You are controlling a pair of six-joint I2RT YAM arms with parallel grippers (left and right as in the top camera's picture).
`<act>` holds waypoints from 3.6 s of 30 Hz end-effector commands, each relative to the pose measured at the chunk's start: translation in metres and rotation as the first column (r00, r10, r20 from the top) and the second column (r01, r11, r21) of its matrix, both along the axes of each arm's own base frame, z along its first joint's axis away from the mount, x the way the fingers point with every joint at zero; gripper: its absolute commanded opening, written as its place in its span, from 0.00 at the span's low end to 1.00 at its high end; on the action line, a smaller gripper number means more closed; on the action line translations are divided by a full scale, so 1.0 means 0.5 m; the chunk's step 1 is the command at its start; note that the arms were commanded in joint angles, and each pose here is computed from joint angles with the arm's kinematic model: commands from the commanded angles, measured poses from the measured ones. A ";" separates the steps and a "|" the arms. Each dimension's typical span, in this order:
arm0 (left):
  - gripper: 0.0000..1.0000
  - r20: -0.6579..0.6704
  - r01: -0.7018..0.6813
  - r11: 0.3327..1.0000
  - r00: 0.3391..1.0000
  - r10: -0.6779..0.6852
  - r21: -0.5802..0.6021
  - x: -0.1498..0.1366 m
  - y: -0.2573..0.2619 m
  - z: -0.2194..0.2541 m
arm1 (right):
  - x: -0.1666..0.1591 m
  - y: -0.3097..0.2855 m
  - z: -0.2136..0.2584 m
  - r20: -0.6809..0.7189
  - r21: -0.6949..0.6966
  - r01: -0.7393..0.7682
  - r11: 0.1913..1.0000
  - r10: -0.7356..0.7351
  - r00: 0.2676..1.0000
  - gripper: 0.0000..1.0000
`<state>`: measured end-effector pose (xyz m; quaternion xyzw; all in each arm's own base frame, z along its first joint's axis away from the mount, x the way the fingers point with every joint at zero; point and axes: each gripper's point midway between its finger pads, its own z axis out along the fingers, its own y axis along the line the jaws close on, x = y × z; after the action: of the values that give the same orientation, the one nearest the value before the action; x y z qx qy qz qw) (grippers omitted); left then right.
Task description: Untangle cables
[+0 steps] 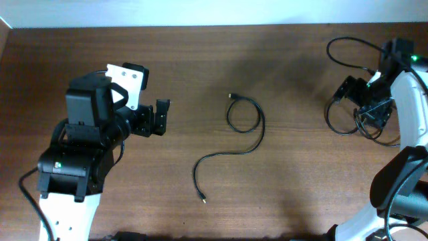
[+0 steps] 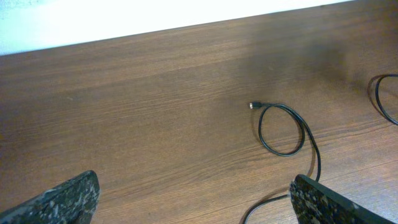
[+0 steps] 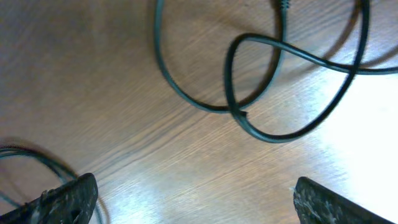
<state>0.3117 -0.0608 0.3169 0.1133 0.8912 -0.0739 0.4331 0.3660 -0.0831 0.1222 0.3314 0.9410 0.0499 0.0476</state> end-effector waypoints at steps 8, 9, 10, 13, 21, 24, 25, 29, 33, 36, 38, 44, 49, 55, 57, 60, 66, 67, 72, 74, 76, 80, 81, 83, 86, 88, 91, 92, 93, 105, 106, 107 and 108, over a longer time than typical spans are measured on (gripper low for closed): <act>0.99 0.011 0.001 1.000 1.000 -0.001 0.008 0.001 0.002 0.005 | -0.118 -0.025 -0.160 -0.202 -0.121 0.054 0.991 -0.078 0.976 0.99; 0.99 0.011 0.000 1.000 1.000 -0.001 0.008 0.001 0.002 0.005 | -0.111 -0.034 -0.162 -0.186 -0.144 0.055 0.988 -0.081 0.979 0.99; 0.99 0.011 0.000 1.000 1.000 -0.001 0.008 0.001 0.002 0.005 | -0.101 -0.053 -0.176 -0.154 -0.198 0.058 0.979 -0.090 0.984 0.99; 0.99 0.011 0.001 1.000 1.000 -0.001 0.008 0.001 0.002 0.005 | -0.115 -0.048 -0.211 -0.155 -0.194 0.058 0.979 -0.089 0.984 0.99; 0.99 0.011 0.000 1.000 1.000 -0.001 0.008 0.000 0.002 0.005 | -0.074 -0.059 -0.216 -0.062 -0.211 0.076 0.975 -0.091 0.994 0.99; 0.99 0.011 0.001 1.000 1.000 -0.001 0.008 0.000 0.002 0.005 | -0.011 -0.078 -0.216 0.061 -0.239 0.104 0.965 -0.092 0.994 0.99; 0.99 0.011 0.000 1.000 1.000 -0.001 0.008 0.000 0.002 0.005 | 0.001 -0.081 -0.231 0.073 -0.240 0.107 0.965 -0.092 0.993 0.99; 0.99 0.011 0.000 1.000 1.000 -0.001 0.008 0.000 0.002 0.005 | 0.020 -0.087 -0.314 0.055 -0.239 0.100 0.966 -0.090 0.994 0.99; 0.99 0.011 0.001 1.000 1.000 -0.001 0.008 0.000 0.002 0.005 | 0.107 -0.123 -0.359 0.214 -0.286 0.148 0.947 -0.087 0.973 0.99; 0.99 0.011 0.000 1.000 1.000 -0.001 0.008 0.000 0.002 0.005 | 0.206 -0.234 -0.345 0.472 -0.347 0.277 0.896 -0.088 0.877 0.99; 0.99 0.011 0.000 1.000 1.000 -0.001 0.008 0.000 0.002 0.005 | 0.212 -0.331 -0.309 0.576 -0.339 0.383 0.859 -0.133 0.807 0.99; 0.99 0.011 0.001 1.000 1.000 -0.001 0.008 0.000 0.002 0.005 | 0.293 -0.375 0.021 0.719 -0.495 0.262 0.828 0.221 0.659 0.99; 0.99 0.011 0.001 1.000 1.000 -0.001 0.008 0.000 0.002 0.005 | 0.246 -0.129 0.252 0.637 -0.612 0.018 0.791 0.479 0.604 0.99; 0.99 0.011 0.001 1.000 1.000 -0.001 0.008 0.000 0.002 0.005 | 0.105 0.244 0.132 0.494 -0.332 -0.564 0.756 0.649 0.579 0.99; 0.99 0.011 0.000 1.000 1.000 -0.001 0.008 0.000 0.002 0.005 | 0.073 0.299 0.063 0.410 -0.249 -0.656 0.713 0.691 0.595 0.99; 0.99 0.011 0.001 1.000 1.000 -0.001 0.008 0.000 0.002 0.005 | 0.058 0.369 -0.037 0.314 -0.162 -0.720 0.674 0.727 0.610 1.00; 0.99 0.011 0.000 1.000 1.000 -0.001 0.008 0.000 0.002 0.005 | 0.058 0.495 -0.182 0.247 -0.109 -0.789 0.604 0.785 0.568 0.91; 0.99 0.011 0.000 1.000 1.000 -0.001 0.008 0.000 0.002 0.005 | 0.057 0.517 -0.179 0.260 -0.120 -0.804 0.582 0.800 0.541 0.91; 0.99 0.011 0.001 1.000 1.000 -0.001 0.008 0.000 0.002 0.005 | 0.044 0.593 -0.173 0.298 -0.146 -0.845 0.515 0.837 0.459 0.95; 0.99 0.011 0.000 1.000 1.000 -0.001 0.008 0.000 0.002 0.005 | 0.045 0.597 -0.179 0.312 -0.154 -0.843 0.516 0.834 0.454 0.96; 0.99 0.011 0.001 1.000 1.000 -0.001 0.008 0.000 0.002 0.005 | 0.037 0.593 -0.198 0.312 -0.154 -0.843 0.516 0.835 0.454 0.99; 0.99 0.011 0.000 1.000 1.000 -0.001 0.008 0.000 0.002 0.005 | 0.033 0.590 -0.219 0.325 -0.164 -0.840 0.517 0.832 0.449 0.99; 0.99 0.011 0.001 1.000 1.000 -0.001 0.008 0.000 0.002 0.005 | 0.032 0.588 -0.223 0.324 -0.169 -0.838 0.518 0.833 0.449 0.99; 0.99 0.011 0.000 1.000 1.000 -0.001 0.008 0.000 0.002 0.005 | 0.041 0.572 -0.226 0.300 -0.211 -0.822 0.529 0.835 0.461 0.99; 0.99 0.011 0.000 1.000 1.000 -0.001 0.008 0.000 0.002 0.005 | 0.045 0.564 -0.227 0.287 -0.229 -0.814 0.534 0.836 0.468 0.99; 0.99 0.011 0.000 1.000 1.000 -0.001 0.008 0.000 0.002 0.005 | 0.044 0.563 -0.236 0.296 -0.236 -0.811 0.535 0.835 0.465 0.99; 0.99 0.011 0.001 1.000 1.000 -0.001 0.008 0.000 0.002 0.005 | 0.045 0.539 -0.264 0.266 -0.287 -0.788 0.545 0.835 0.481 0.99; 0.99 0.011 0.001 1.000 1.000 -0.001 0.008 0.000 0.002 0.005 | 0.051 0.532 -0.274 0.254 -0.302 -0.780 0.548 0.835 0.488 0.99; 0.99 0.011 0.000 1.000 1.000 -0.001 0.008 0.000 0.002 0.005 | 0.056 0.527 -0.283 0.246 -0.316 -0.773 0.551 0.834 0.494 0.99; 0.99 0.011 0.000 1.000 1.000 -0.001 0.008 0.000 0.002 0.005 | 0.105 -0.109 -0.390 0.223 -0.323 -0.198 0.926 0.277 0.935 0.99; 0.99 0.011 0.001 1.000 1.000 -0.001 0.008 0.000 0.002 0.005 | 0.073 -0.181 -0.392 0.215 -0.319 -0.117 0.941 0.192 0.957 0.99; 0.99 0.011 0.001 1.000 1.000 -0.001 0.008 0.000 0.002 0.005 | 0.042 -0.232 -0.395 0.206 -0.309 -0.049 0.950 0.117 0.972 0.99; 0.99 0.011 0.000 1.000 1.000 -0.001 0.008 0.000 0.002 0.005 | 0.000 -0.295 -0.398 0.211 -0.282 0.093 0.955 -0.033 0.977 0.99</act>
<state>0.3117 -0.0609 0.3171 0.1134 0.8910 -0.0741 0.4332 0.4469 -0.2031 -0.0023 0.2251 0.9202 -0.0718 0.3120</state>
